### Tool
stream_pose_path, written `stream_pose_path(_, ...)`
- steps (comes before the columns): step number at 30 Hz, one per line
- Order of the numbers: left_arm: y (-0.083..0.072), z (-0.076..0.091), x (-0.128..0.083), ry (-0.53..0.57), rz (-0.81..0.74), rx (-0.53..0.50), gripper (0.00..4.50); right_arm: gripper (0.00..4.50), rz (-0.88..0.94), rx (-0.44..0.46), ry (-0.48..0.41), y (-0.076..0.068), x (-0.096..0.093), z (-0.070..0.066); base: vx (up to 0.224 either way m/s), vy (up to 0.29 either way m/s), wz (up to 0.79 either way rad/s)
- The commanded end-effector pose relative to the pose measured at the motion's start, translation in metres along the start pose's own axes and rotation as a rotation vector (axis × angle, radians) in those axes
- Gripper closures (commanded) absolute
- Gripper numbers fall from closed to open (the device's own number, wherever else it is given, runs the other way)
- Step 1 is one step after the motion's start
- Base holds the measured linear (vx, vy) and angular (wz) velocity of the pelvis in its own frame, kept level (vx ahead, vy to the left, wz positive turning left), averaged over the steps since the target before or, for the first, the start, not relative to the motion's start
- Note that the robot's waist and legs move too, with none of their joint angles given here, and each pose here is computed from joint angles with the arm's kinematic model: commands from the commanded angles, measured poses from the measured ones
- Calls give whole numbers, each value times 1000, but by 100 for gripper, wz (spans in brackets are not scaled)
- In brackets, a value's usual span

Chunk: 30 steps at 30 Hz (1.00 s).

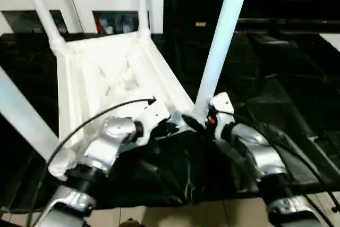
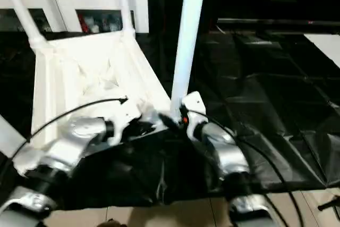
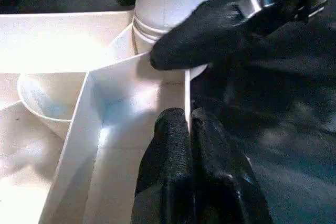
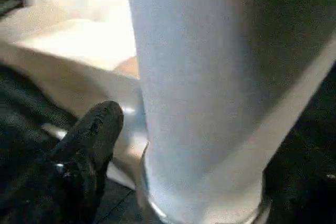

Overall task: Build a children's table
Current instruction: Rotate leg to tighten

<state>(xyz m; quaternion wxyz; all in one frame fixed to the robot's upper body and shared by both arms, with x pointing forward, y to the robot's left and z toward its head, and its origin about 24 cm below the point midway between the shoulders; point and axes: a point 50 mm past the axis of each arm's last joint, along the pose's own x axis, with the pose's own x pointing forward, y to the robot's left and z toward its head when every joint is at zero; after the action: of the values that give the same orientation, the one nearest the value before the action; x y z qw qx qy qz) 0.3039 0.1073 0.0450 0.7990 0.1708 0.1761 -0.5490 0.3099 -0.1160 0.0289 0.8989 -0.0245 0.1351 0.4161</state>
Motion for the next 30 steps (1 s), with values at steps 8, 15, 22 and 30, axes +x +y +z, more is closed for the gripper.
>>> stream_pose_path(8,-13,15,-4,-100,-216,70,450,43,414,-26,50,27,-10,-2,0,0,0)
stream_pose_path(15,-12,9,-19,-89,-319,41,450,100,529,-15,80,26,-26,-2,0,0,0)
stream_pose_path(22,-10,2,-31,-57,-357,28,450,157,585,-15,100,27,-33,-3,0,0,0)
stream_pose_path(30,-10,-2,-31,-52,-334,30,450,191,612,-11,116,35,-31,-7,0,0,0)
